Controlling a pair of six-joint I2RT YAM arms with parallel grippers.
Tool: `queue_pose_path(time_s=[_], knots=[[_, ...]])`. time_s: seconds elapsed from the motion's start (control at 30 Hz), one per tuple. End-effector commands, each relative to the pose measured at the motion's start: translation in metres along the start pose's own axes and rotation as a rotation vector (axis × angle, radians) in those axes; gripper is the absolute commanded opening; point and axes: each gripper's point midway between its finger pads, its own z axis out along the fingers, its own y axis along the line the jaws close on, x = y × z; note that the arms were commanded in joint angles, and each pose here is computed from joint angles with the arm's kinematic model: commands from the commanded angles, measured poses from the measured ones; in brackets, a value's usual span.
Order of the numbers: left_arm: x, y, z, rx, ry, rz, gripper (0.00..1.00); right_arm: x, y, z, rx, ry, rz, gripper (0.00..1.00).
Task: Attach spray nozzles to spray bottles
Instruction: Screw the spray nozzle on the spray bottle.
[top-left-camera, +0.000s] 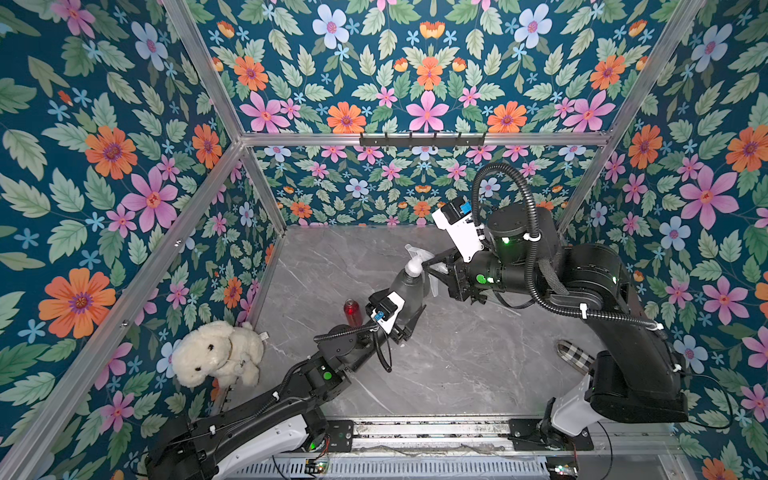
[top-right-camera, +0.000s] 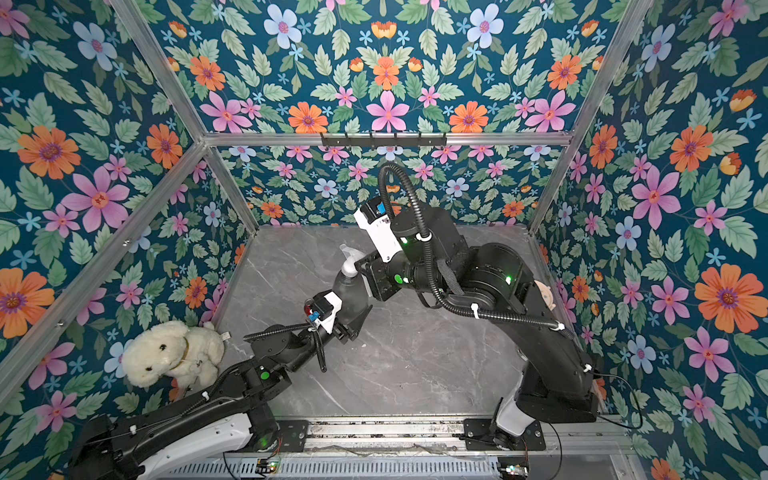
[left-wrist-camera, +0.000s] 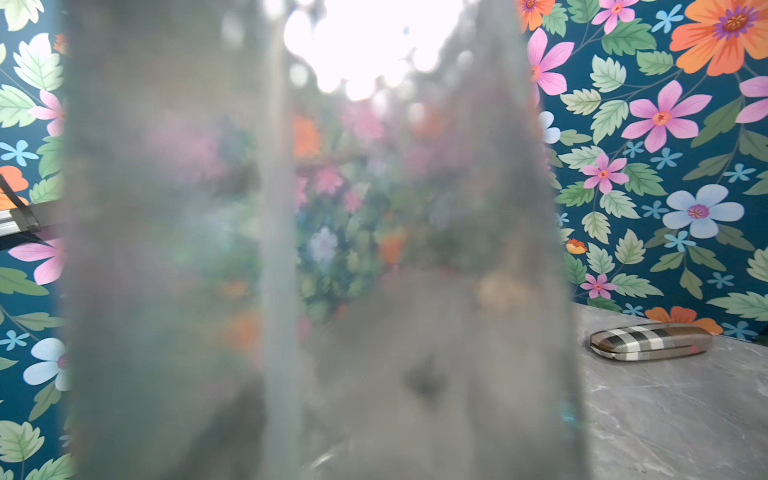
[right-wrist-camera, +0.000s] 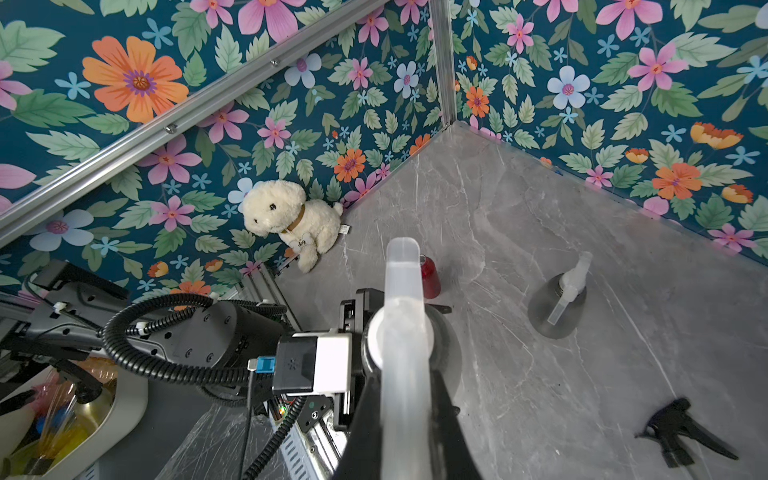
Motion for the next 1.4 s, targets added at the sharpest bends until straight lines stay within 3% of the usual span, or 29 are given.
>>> queue_pose_path(time_s=[0.0,0.33,0.47,0.7,1.1,1.27,1.37], knots=[[-0.011,-0.008,0.0,0.048,-0.041,0.032,0.0,0.019,-0.003,0.0,0.011,0.091,-0.024,0.0],[-0.007,-0.023,-0.001,0.133,-0.017,0.064,0.0,0.028,0.001,0.005,-0.047,0.183,-0.051,0.0],[-0.009,-0.026,0.0,0.152,-0.022,0.062,0.0,0.036,0.002,0.016,-0.051,0.221,-0.054,0.06],[-0.007,-0.02,0.001,0.113,-0.01,0.048,0.0,0.024,-0.001,0.014,-0.03,0.154,-0.059,0.29],[-0.002,-0.017,0.004,0.091,0.007,0.026,0.0,0.009,0.0,0.006,-0.028,0.073,-0.072,0.6],[-0.004,-0.013,0.005,0.071,0.0,0.02,0.0,-0.004,-0.001,-0.003,-0.008,0.01,-0.09,0.66],[-0.005,-0.012,0.004,0.065,-0.006,0.009,0.0,-0.021,-0.005,-0.027,0.012,-0.096,-0.097,0.67]])
